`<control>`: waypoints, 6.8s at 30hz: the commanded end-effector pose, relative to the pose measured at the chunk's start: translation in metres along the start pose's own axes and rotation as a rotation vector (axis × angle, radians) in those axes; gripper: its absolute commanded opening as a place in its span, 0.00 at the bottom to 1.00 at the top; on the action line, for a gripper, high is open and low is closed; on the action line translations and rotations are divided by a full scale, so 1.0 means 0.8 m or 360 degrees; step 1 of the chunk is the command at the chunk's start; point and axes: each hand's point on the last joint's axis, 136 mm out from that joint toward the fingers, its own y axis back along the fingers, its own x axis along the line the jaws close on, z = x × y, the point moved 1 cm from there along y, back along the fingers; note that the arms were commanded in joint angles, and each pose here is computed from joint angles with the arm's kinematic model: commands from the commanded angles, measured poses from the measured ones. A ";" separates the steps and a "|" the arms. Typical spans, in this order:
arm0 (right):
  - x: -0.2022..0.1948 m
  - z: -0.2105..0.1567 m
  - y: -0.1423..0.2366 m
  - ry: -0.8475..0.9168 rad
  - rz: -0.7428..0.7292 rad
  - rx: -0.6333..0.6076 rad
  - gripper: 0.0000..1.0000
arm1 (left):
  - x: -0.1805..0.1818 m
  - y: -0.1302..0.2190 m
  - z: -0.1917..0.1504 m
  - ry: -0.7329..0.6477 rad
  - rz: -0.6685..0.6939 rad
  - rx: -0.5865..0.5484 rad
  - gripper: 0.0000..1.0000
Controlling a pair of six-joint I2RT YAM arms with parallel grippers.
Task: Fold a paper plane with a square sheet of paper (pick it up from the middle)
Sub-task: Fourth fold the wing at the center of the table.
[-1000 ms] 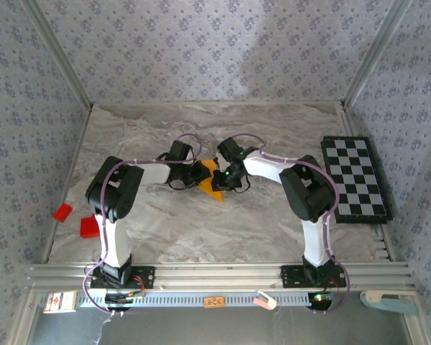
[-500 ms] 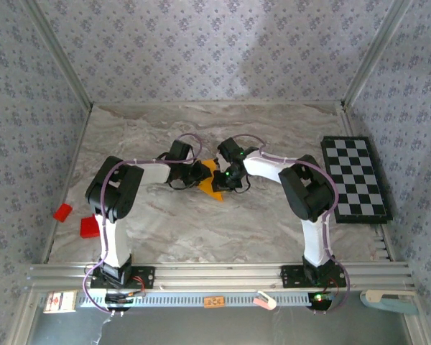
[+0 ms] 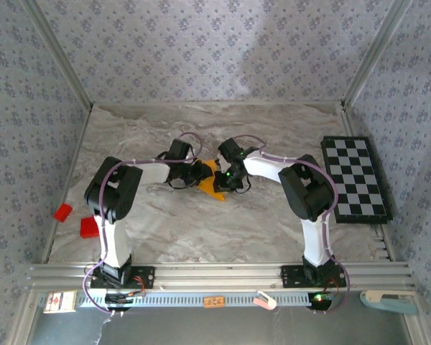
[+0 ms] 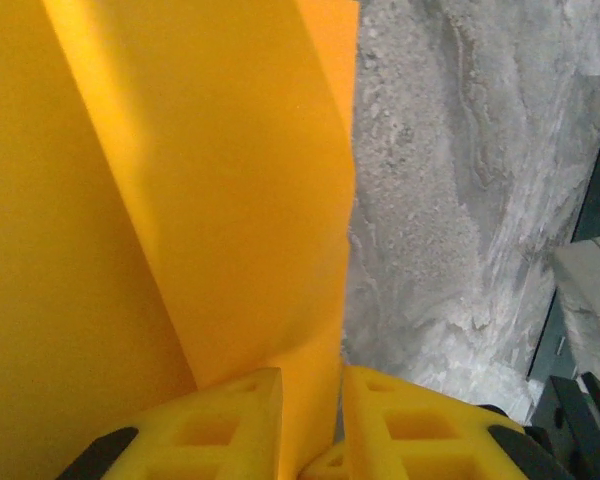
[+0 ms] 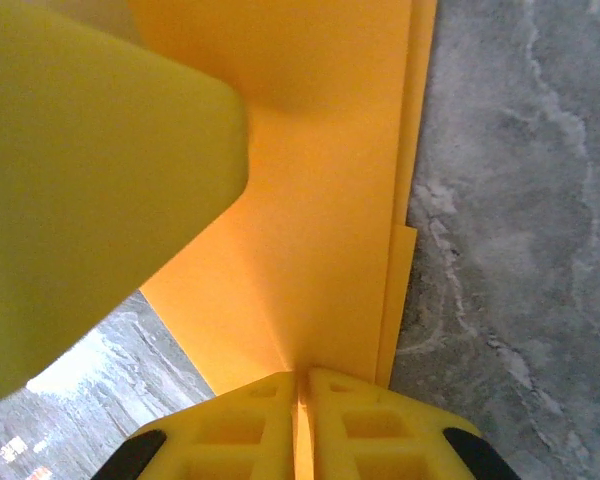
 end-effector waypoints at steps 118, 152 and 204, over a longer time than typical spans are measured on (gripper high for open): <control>0.000 -0.010 -0.002 -0.0155 0.0206 0.0046 0.12 | 0.067 -0.019 -0.022 0.0205 0.0385 0.0132 0.19; -0.074 -0.072 -0.036 -0.0208 -0.0129 0.0301 0.10 | 0.040 -0.012 0.055 -0.0132 0.0273 0.0017 0.23; -0.045 -0.054 -0.016 0.0069 0.0022 0.0299 0.09 | -0.017 0.025 0.038 -0.0186 0.0232 -0.0120 0.16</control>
